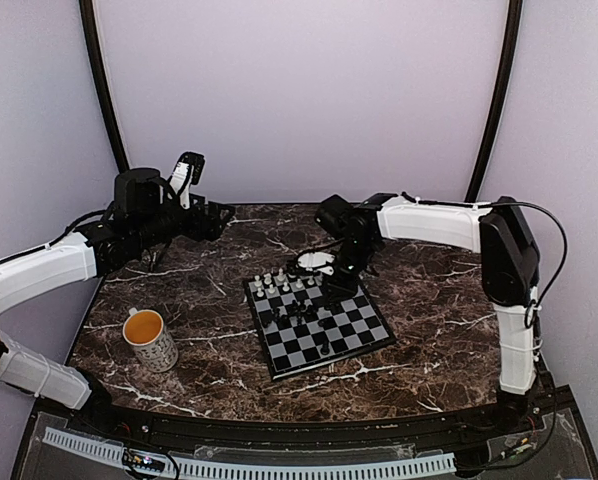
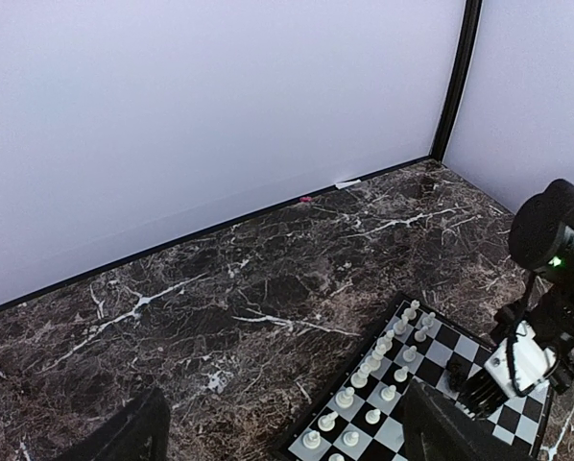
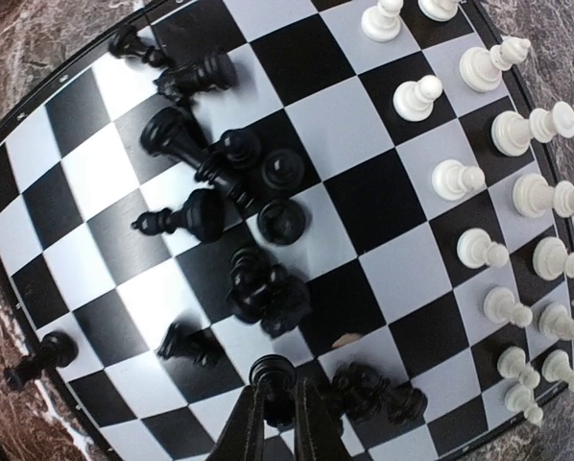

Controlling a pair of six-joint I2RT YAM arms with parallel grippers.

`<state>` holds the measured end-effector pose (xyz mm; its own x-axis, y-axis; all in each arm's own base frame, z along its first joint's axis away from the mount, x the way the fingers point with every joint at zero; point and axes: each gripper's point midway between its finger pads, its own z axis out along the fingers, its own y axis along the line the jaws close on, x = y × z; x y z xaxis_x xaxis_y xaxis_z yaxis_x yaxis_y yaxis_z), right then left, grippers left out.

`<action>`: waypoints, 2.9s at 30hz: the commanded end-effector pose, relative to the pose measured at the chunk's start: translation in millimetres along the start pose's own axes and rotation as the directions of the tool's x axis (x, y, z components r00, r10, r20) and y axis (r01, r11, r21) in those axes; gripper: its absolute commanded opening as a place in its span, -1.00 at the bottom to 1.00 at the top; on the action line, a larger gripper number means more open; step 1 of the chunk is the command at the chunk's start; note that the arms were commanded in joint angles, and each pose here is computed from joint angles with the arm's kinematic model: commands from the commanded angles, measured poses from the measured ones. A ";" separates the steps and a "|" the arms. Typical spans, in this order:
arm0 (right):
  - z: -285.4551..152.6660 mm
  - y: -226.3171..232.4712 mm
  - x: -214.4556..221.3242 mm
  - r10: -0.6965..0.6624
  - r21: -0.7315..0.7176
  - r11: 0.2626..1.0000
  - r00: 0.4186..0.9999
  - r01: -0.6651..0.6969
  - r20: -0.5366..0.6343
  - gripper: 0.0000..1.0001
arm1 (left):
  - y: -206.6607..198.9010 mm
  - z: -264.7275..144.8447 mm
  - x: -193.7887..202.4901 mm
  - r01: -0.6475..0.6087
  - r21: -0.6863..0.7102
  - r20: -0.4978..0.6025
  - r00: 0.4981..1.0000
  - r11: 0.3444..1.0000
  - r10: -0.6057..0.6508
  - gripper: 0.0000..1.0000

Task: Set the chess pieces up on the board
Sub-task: Pick up the rook from the chessboard, then place the rook at a8.

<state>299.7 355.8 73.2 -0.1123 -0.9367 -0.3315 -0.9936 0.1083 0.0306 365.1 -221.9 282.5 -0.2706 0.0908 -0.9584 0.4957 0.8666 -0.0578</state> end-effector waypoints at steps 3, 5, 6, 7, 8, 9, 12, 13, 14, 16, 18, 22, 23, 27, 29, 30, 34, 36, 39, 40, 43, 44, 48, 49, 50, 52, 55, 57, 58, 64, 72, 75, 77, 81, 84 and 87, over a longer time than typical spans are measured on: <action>-51.4 28.1 4.4 -0.053 0.022 0.998 0.995 0.052 0.081 -0.80 | -1.3 -8.2 -18.9 0.015 0.011 0.041 0.999 1.000 -0.016 0.73; -50.5 37.2 19.6 -0.054 0.016 0.998 0.996 0.053 0.067 -0.80 | -1.2 -7.4 -18.4 0.017 0.011 0.040 0.999 1.000 -0.018 0.72; -49.9 41.4 26.7 -0.053 0.011 0.999 0.997 0.053 0.060 -0.80 | -1.2 -6.9 -17.6 0.018 0.011 0.037 0.999 1.000 -0.018 0.72; -50.1 44.4 33.5 -0.053 0.013 0.999 0.997 0.053 0.053 -0.80 | -1.2 -6.5 -17.4 0.019 0.011 0.036 0.999 1.000 -0.019 0.72; -48.7 48.2 41.3 -0.053 0.012 0.999 0.998 0.053 0.042 -0.80 | -1.3 -6.3 -17.0 0.020 0.011 0.035 0.999 1.000 -0.020 0.73; -47.6 50.9 48.7 -0.054 0.017 0.998 0.998 0.053 0.029 -0.80 | -1.3 -5.8 -16.7 0.020 0.012 0.034 0.999 1.000 -0.020 0.72; -43.0 56.1 70.3 -0.049 0.037 0.998 0.999 0.049 -0.012 -0.80 | -0.9 -4.6 -15.4 0.020 0.011 0.029 0.999 1.000 -0.021 0.72; -41.9 57.4 76.0 -0.048 0.044 0.998 0.999 0.048 -0.023 -0.80 | -1.0 -4.4 -15.0 0.020 0.010 0.028 0.999 1.000 -0.020 0.72; -41.2 58.2 80.7 -0.045 0.050 0.998 0.998 0.047 -0.031 -0.80 | -1.0 -4.0 -14.5 0.020 0.010 0.026 0.999 1.000 -0.020 0.72; -40.4 59.5 87.5 -0.043 0.058 0.997 0.998 0.045 -0.041 -0.80 | -1.0 -3.0 -13.2 0.021 0.010 0.023 1.000 1.000 -0.021 0.72; -39.2 59.1 92.3 -0.040 0.069 0.997 0.998 0.044 -0.050 -0.80 | -1.0 -2.4 -12.5 0.022 0.010 0.021 1.000 1.000 -0.023 0.72; -32.7 58.2 99.8 -0.032 0.066 0.997 0.996 0.037 -0.078 -0.80 | -6.3 -1.2 -11.0 0.024 0.041 0.014 1.000 0.999 -0.025 0.71; -31.5 57.1 101.0 -0.028 0.069 0.997 0.996 0.034 -0.082 -0.80 | -6.5 -1.3 -10.6 0.024 0.042 0.013 1.000 0.999 -0.024 0.72; -26.9 50.7 109.3 -0.013 0.094 0.995 0.994 0.023 -0.105 -0.80 | -6.6 -0.9 -10.2 0.025 0.043 0.011 1.000 0.999 -0.025 0.71; -25.9 47.6 111.3 -0.005 0.103 0.995 0.994 0.017 -0.112 -0.80 | -6.7 -0.9 -10.4 0.026 0.043 0.012 1.000 0.999 -0.026 0.71; -25.8 47.5 111.5 -0.003 0.103 0.995 0.994 0.014 -0.111 -0.80 | -6.7 -1.1 -10.7 0.025 0.043 0.012 1.000 0.999 -0.026 0.71; -25.2 48.3 111.4 -0.001 0.095 0.995 0.994 0.012 -0.109 -0.79 | -6.8 -0.9 -10.2 0.025 0.044 0.011 1.000 0.999 -0.026 0.72; -24.7 48.4 112.5 -0.001 0.094 0.995 0.994 0.012 -0.114 -0.78 | -6.9 -1.0 -10.6 0.027 0.045 0.011 1.000 0.999 -0.028 0.72; -23.0 49.0 113.8 0.003 0.087 0.996 0.993 0.008 -0.121 -0.76 | -7.2 -1.4 -11.1 0.027 0.046 0.012 1.000 0.999 -0.027 0.72; -22.3 49.8 114.3 0.003 0.082 0.997 0.992 0.008 -0.124 -0.76 | -7.3 -1.4 -11.0 0.027 0.047 0.012 1.000 0.999 -0.027 0.72; -21.6 51.8 115.5 0.002 0.072 0.997 0.992 0.007 -0.128 -0.75 | -7.6 -1.5 -11.1 0.027 0.048 0.012 1.000 0.998 -0.028 0.72; -21.8 52.1 115.9 0.002 0.070 0.998 0.991 0.007 -0.130 -0.75 | -7.7 -1.5 -11.0 0.028 0.049 0.012 1.000 0.998 -0.029 0.72; -21.0 53.3 119.1 0.002 0.065 0.998 0.990 0.008 -0.144 -0.74 | -8.4 -1.6 -11.5 0.030 0.053 0.013 0.999 0.998 -0.030 0.71; -20.6 53.8 119.5 0.002 0.063 0.998 0.990 0.007 -0.144 -0.73 | -8.3 -1.8 -12.1 0.030 0.053 0.014 0.999 0.998 -0.030 0.71; -20.2 53.9 119.3 0.003 0.062 0.998 0.990 0.006 -0.144 -0.73 | -8.6 -1.7 -11.8 0.031 0.054 0.013 0.999 0.998 -0.032 0.71; -19.4 53.9 119.7 0.005 0.061 0.998 0.989 0.004 -0.145 -0.72 | -8.8 -1.7 -12.0 0.031 0.055 0.013 0.999 0.998 -0.032 0.71; -16.6 54.6 123.1 0.004 0.057 0.998 0.987 0.005 -0.158 -0.70 | -8.5 -1.0 -11.4 0.031 0.054 0.012 0.999 0.998 -0.032 0.71; -14.9 54.9 124.6 0.005 0.053 0.999 0.986 0.004 -0.165 -0.67 | -8.2 -1.1 -11.1 0.031 0.052 0.011 0.999 0.998 -0.031 0.71; -14.7 54.6 124.7 0.005 0.054 0.999 0.986 0.004 -0.165 -0.64 | -8.2 -1.3 -11.6 0.031 0.052 0.012 0.999 0.998 -0.031 0.72; -15.7 53.6 124.9 0.007 0.061 0.998 0.986 0.003 -0.168 -0.55 | -8.2 -1.2 -11.3 0.031 0.052 0.011 0.999 0.998 -0.031 0.72; -16.8 57.0 129.4 0.006 0.050 0.999 0.983 0.004 -0.184 -0.70 | -9.0 -1.6 -11.5 0.034 0.056 0.012 0.999 0.998 -0.034 0.71; -17.3 57.4 131.0 0.005 0.051 0.999 0.982 0.004 -0.189 -0.72 | -9.0 -1.6 -11.5 0.033 0.057 0.012 0.999 0.998 -0.034 0.72; -18.0 57.3 131.4 0.005 0.054 0.999 0.982 0.005 -0.191 -0.73 | -9.1 -1.5 -11.4 0.033 0.057 0.012 0.999 0.998 -0.034 0.72; -17.2 56.4 133.7 0.006 0.060 0.998 0.980 0.006 -0.199 -0.73 | -9.4 -1.7 -11.3 0.035 0.059 0.011 0.999 0.998 -0.036 0.72; -16.2 56.8 136.0 0.007 0.062 0.998 0.978 0.006 -0.207 -0.74 | -9.9 -2.1 -11.6 0.036 0.062 0.012 0.999 0.997 -0.037 0.72; -16.8 57.1 137.1 0.007 0.064 0.998 0.978 0.007 -0.209 -0.76 | -10.1 -2.2 -12.3 0.035 0.063 0.013 0.999 0.997 -0.036 0.72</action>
<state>232.3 239.6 50.9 -0.1126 -0.9798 -0.1655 -0.9919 0.1208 -0.0403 361.4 -230.6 278.8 -0.2955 0.0750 -0.9524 0.5313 0.8414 -0.0986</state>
